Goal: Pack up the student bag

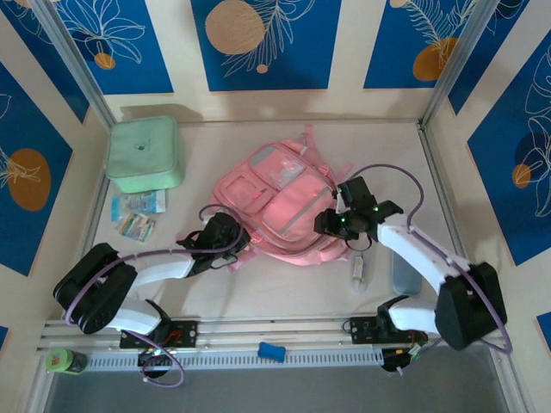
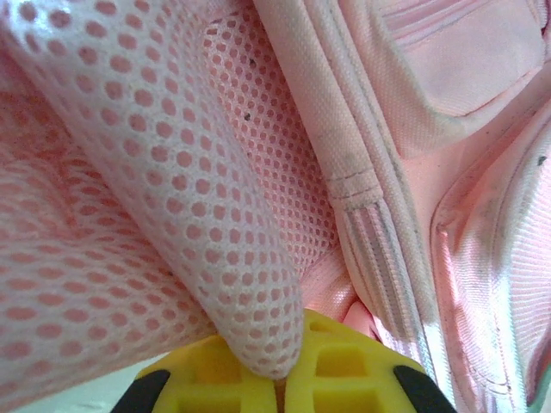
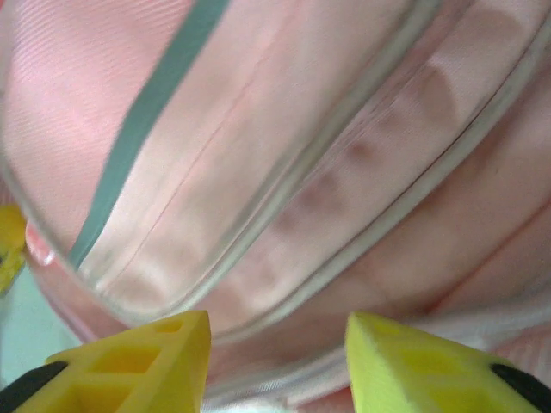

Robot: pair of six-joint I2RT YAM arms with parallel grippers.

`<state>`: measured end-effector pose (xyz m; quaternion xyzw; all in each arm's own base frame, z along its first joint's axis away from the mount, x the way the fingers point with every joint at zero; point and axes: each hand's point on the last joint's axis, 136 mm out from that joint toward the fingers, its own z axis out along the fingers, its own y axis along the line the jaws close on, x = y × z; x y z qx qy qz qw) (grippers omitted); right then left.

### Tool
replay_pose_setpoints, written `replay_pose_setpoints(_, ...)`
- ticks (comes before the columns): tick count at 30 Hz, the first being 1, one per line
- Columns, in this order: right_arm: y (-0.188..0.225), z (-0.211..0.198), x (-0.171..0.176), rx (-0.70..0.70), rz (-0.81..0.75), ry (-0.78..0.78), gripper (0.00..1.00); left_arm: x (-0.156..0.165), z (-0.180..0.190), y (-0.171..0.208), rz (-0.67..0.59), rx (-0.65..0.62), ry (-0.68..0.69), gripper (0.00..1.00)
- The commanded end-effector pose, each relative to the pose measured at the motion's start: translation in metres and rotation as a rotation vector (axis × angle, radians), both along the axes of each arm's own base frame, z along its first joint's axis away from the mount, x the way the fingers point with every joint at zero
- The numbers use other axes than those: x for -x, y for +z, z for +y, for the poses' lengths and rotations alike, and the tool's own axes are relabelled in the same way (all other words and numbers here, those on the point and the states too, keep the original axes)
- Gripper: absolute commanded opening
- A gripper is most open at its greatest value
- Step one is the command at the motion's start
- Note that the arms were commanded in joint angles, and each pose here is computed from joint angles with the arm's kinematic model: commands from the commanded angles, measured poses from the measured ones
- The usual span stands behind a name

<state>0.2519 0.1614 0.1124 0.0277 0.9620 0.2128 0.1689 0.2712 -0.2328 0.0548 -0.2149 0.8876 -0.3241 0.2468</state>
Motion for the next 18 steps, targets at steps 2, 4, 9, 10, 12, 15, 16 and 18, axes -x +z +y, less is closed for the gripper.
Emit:
replay_pose_setpoints(2, 0.004, -0.003, 0.04, 0.136, 0.001, 0.032, 0.48, 0.0, -0.018, 0.031, -0.041, 0.062, -0.02, 0.0)
replay_pose_setpoints(4, 0.002, 0.015, 0.055, 0.124, 0.0, 0.065, 0.49, 0.002, -0.021, 0.036, -0.045, 0.075, -0.017, 0.0)
replay_pose_setpoints(9, -0.005, 0.075, 0.073, 0.067, -0.072, 0.211, 0.48, 0.005, -0.032, 0.049, -0.049, 0.131, 0.001, 0.0)
replay_pose_setpoints(10, -0.005, 0.085, 0.072, 0.05, -0.091, 0.228, 0.48, 0.006, -0.035, 0.053, -0.052, 0.143, 0.0, 0.0)
replay_pose_setpoints(12, -0.01, 0.1, 0.068, 0.0, -0.087, 0.227, 0.48, 0.01, -0.044, 0.058, -0.056, 0.139, -0.013, 0.0)
replay_pose_setpoints(15, -0.022, 0.103, 0.055, -0.029, -0.024, 0.177, 0.46, 0.017, -0.048, 0.055, -0.034, 0.115, -0.014, 0.03)
replay_pose_setpoints(16, -0.025, 0.1, 0.052, -0.011, -0.024, 0.166, 0.45, 0.019, -0.048, 0.052, -0.028, 0.122, -0.017, 0.07)
replay_pose_setpoints(18, -0.028, 0.092, 0.046, 0.032, -0.047, 0.161, 0.45, 0.025, -0.039, 0.044, -0.023, 0.13, -0.012, 0.17)
